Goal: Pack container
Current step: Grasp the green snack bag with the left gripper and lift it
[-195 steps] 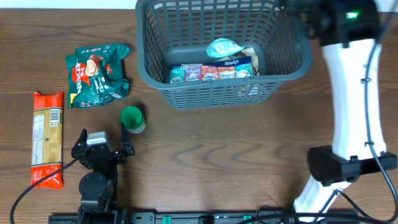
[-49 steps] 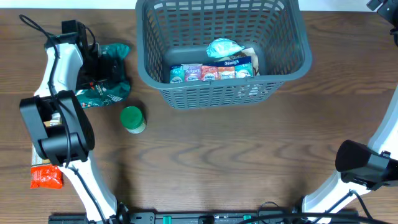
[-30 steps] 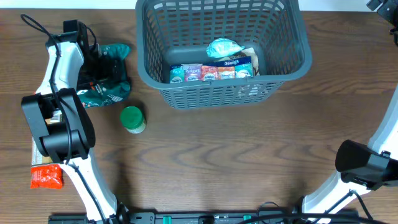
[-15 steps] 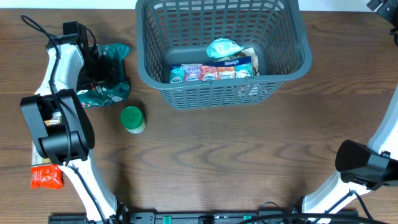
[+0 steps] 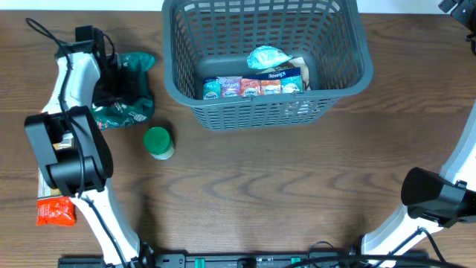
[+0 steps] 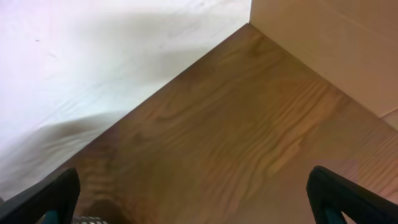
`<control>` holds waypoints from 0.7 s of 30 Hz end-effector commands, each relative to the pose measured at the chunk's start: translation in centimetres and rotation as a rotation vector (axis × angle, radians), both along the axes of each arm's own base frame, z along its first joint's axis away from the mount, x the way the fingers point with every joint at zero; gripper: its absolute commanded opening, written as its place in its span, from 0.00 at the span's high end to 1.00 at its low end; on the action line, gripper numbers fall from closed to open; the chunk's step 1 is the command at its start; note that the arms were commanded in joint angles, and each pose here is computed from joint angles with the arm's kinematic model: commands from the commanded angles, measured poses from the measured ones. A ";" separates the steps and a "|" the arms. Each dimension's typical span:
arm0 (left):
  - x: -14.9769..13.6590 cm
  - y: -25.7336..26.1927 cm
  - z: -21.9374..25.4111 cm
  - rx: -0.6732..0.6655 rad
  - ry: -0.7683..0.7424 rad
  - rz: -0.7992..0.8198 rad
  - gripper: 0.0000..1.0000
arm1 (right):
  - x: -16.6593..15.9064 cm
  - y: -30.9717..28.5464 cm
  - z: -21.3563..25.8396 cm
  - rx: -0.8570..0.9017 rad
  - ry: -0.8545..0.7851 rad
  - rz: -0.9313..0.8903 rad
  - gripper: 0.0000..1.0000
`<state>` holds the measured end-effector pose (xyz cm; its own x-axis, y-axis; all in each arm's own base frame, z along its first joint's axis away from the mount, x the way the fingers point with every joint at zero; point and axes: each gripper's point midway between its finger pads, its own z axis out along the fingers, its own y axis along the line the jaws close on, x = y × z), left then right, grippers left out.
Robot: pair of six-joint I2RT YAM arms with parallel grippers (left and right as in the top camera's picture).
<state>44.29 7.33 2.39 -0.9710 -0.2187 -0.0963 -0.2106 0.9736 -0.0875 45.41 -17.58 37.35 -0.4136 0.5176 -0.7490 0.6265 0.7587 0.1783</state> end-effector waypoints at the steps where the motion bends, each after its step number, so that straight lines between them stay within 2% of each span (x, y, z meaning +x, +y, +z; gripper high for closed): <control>1: -6.7 -1.9 -11.6 -0.095 0.314 -0.016 0.94 | -0.3 0.0 0.5 0.003 -0.013 -0.012 0.01; 6: -7.0 -1.9 -11.4 -0.101 0.318 -0.087 0.94 | -0.3 0.0 0.5 0.003 -0.013 -0.012 0.01; 11: -6.1 -1.7 -9.3 -0.093 0.283 -0.100 0.94 | -0.3 0.0 0.5 0.003 -0.013 -0.012 0.01; 15: -4.6 -1.4 -5.9 -0.077 0.215 -0.101 0.94 | -0.3 0.0 0.5 0.003 -0.013 -0.012 0.01; 21: -2.3 -0.9 1.7 -0.024 0.024 -0.104 0.94 | -0.3 0.0 0.5 0.003 -0.013 -0.011 0.01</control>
